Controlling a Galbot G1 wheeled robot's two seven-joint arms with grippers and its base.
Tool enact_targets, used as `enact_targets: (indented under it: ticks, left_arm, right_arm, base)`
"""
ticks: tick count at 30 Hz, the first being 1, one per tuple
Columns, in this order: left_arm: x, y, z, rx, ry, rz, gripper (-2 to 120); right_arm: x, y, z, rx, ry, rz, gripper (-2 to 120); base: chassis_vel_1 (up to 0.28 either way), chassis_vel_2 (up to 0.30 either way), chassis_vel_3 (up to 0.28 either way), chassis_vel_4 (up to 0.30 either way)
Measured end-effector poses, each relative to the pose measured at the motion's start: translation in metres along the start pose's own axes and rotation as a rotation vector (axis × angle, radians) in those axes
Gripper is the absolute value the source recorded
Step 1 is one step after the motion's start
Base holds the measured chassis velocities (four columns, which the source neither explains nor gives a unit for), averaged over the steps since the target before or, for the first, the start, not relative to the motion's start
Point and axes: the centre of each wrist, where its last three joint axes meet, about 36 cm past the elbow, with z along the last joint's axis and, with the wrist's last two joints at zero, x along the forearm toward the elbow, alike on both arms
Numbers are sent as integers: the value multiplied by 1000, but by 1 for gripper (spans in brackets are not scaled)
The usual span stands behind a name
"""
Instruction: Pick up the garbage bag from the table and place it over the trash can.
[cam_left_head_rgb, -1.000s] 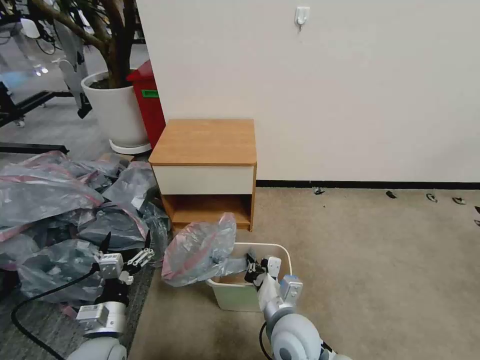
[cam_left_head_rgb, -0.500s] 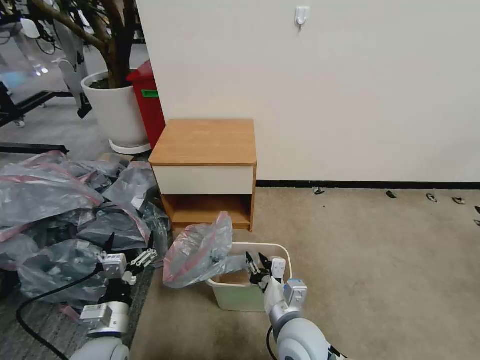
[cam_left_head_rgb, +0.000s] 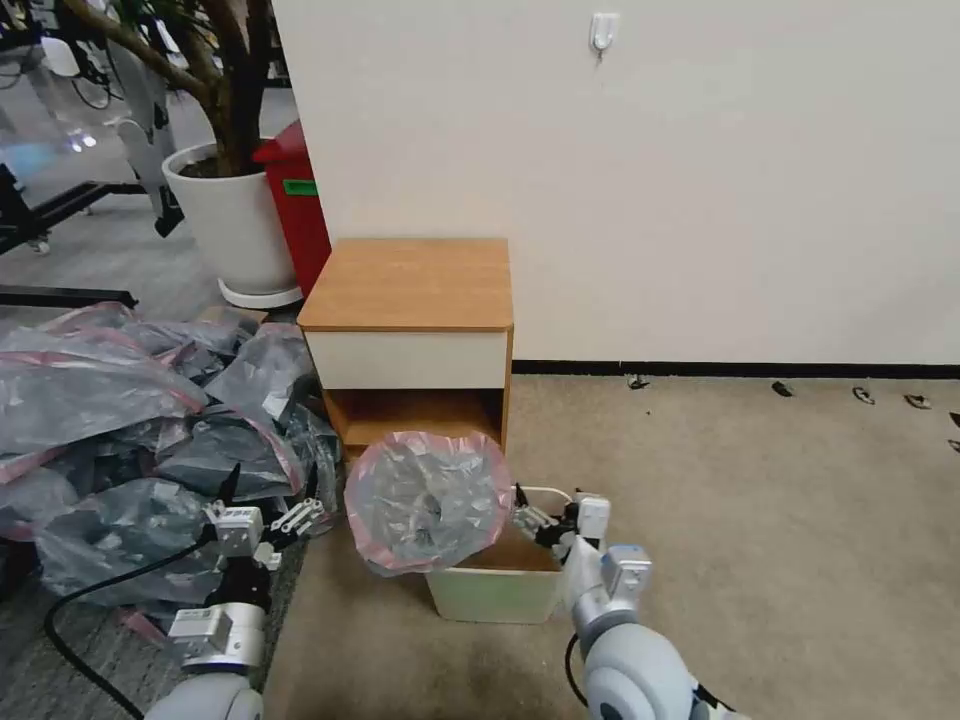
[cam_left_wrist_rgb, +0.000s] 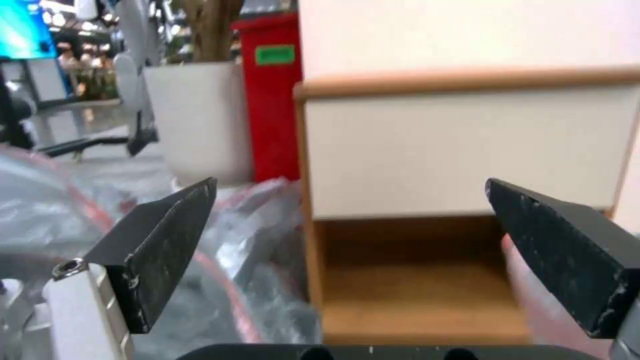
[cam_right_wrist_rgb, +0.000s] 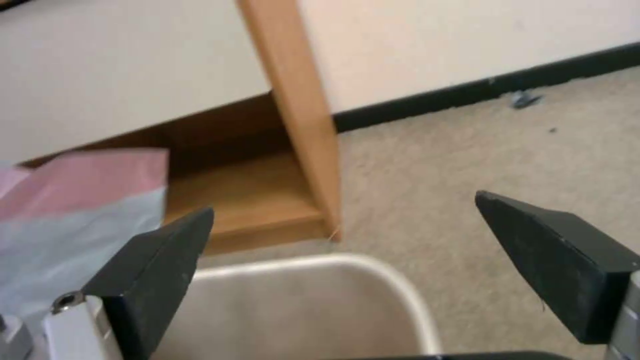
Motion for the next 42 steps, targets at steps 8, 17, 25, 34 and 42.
enact_targets:
  ticks: [8,17,25,34,42]
  left_arm:
    - [-6,-18,-64,427,-54,233,100]
    - [-15,-37,-62,565,234,376,100]
    - [-33,-52,-57,469,584,287,100]
    - [-40,-55,-60,380,644,231,100]
    - [-58,-58,-53,297,698,214,100]
  right_arm:
    - [1,-11,-16,-14,-50,36,100]
    - [13,-17,-13,-32,-53,60,100]
    - [17,-23,-5,-44,-49,86,100]
    - [12,-24,7,-44,-42,100,99]
    - [8,-25,9,-40,-43,101,93]
  base:
    - [0,0,0,0]
    - [0,0,0,0]
    - [0,0,0,0]
    - [0,0,0,0]
    - [0,0,0,0]
